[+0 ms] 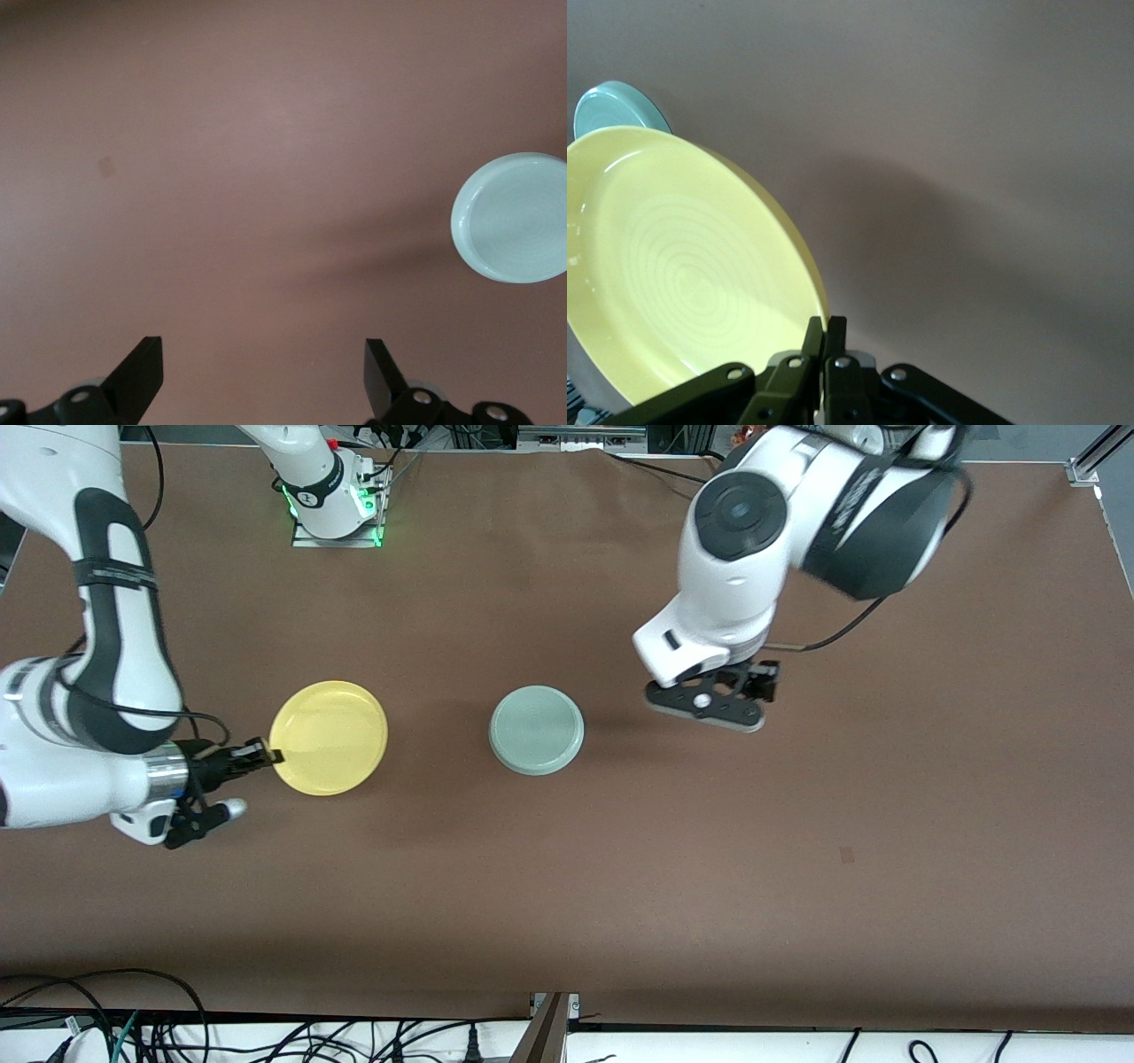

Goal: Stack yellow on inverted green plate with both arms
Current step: 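Carry yellow plate over green with the right gripper while the left gripper retracts, then lower the yellow plate onto the inverted green plate with the right gripper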

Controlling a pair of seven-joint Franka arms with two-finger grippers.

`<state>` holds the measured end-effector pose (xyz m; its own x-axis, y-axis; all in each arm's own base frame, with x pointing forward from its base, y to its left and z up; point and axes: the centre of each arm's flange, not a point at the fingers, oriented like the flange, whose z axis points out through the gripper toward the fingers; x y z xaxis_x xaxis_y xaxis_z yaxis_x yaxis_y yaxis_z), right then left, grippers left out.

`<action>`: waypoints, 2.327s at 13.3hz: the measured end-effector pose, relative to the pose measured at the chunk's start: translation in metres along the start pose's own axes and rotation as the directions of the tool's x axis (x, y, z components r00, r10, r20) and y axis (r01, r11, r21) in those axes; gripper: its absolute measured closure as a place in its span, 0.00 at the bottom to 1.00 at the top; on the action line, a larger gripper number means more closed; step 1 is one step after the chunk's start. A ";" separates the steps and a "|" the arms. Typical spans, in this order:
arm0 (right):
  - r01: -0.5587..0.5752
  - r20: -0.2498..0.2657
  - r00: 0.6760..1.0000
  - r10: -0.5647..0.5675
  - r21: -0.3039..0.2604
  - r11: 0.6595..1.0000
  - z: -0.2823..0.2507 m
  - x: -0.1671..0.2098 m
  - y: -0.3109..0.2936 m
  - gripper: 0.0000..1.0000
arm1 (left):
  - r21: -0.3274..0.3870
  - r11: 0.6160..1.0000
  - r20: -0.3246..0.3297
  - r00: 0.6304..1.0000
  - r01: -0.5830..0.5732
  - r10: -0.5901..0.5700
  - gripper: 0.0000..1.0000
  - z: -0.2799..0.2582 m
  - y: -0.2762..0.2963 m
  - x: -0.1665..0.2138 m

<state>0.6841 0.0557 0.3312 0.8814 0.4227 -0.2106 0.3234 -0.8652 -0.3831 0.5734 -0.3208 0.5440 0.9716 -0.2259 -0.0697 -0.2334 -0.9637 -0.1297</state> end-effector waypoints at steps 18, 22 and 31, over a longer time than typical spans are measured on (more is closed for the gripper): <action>-0.277 -0.112 0.954 0.278 0.020 0.961 0.192 0.047 -0.219 0.98 | -0.250 0.937 -0.020 0.966 0.244 -0.257 0.00 0.003 -0.353 -0.134; -0.285 -0.122 0.951 0.283 0.004 0.959 0.216 0.029 -0.223 0.98 | -0.246 0.937 -0.049 0.962 0.248 -0.268 0.00 -0.009 -0.356 -0.136; -0.264 -0.185 0.948 0.258 -0.005 0.965 0.233 0.013 -0.239 0.98 | -0.244 0.942 -0.045 0.967 0.232 -0.250 0.00 -0.010 -0.347 -0.134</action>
<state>0.5381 0.3304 0.2108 0.9829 0.1276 -0.1325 0.0814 -0.9475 -0.3091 0.5248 0.0422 0.6085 0.9998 0.0161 0.0097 0.0150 -0.9946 0.1027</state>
